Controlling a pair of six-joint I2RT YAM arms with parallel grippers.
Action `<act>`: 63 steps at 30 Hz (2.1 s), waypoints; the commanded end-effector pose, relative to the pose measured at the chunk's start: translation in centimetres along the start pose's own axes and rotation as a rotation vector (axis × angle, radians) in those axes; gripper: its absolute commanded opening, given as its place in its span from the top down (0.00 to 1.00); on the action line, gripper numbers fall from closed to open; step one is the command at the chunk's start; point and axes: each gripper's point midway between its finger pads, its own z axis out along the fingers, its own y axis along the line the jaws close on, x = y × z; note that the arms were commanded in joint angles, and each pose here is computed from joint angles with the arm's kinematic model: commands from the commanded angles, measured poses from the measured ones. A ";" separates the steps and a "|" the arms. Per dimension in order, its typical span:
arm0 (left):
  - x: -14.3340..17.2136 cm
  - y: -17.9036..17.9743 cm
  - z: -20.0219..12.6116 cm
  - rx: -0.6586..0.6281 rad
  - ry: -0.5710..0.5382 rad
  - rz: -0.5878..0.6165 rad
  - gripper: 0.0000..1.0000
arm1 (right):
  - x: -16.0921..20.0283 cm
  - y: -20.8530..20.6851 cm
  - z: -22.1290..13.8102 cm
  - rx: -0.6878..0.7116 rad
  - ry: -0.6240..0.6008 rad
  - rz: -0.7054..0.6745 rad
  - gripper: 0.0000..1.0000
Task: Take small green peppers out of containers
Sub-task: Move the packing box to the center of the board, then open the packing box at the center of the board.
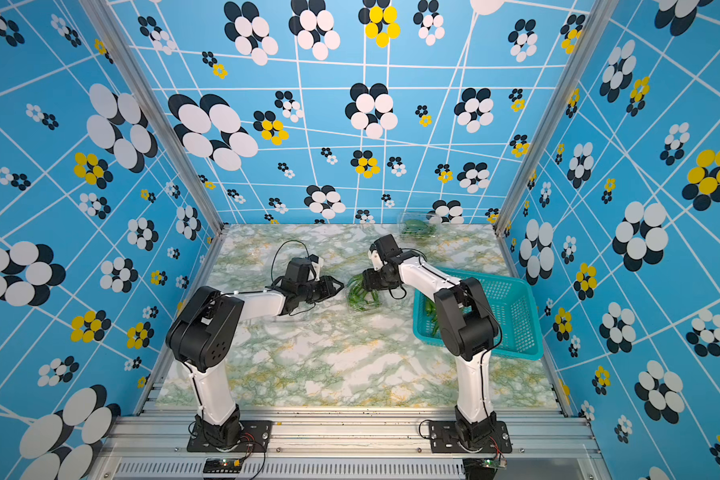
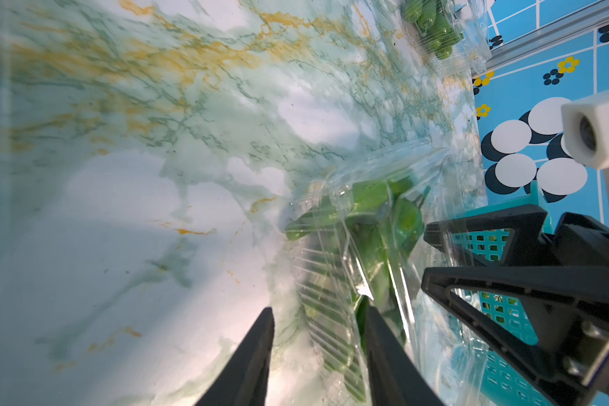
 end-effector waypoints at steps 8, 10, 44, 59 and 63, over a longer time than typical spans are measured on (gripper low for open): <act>0.8 -0.3 1.5 0.007 0.048 0.020 0.67 | 2.9 2.0 1.7 -0.050 0.119 -0.052 0.38; 0.8 -0.3 1.5 0.001 0.051 0.023 0.75 | 2.7 2.0 1.5 -0.049 0.117 -0.056 0.38; 2.1 0.9 -0.6 -0.118 0.002 -0.026 1.00 | 1.3 6.2 -6.7 0.215 -0.252 -0.342 0.35; 2.4 0.6 -1.2 -0.145 -0.014 -0.022 1.00 | 2.8 9.0 -2.5 0.250 -0.152 -0.443 0.36; 2.5 0.7 -1.2 -0.146 -0.012 -0.021 1.00 | 3.1 9.4 -1.8 0.237 -0.130 -0.433 0.36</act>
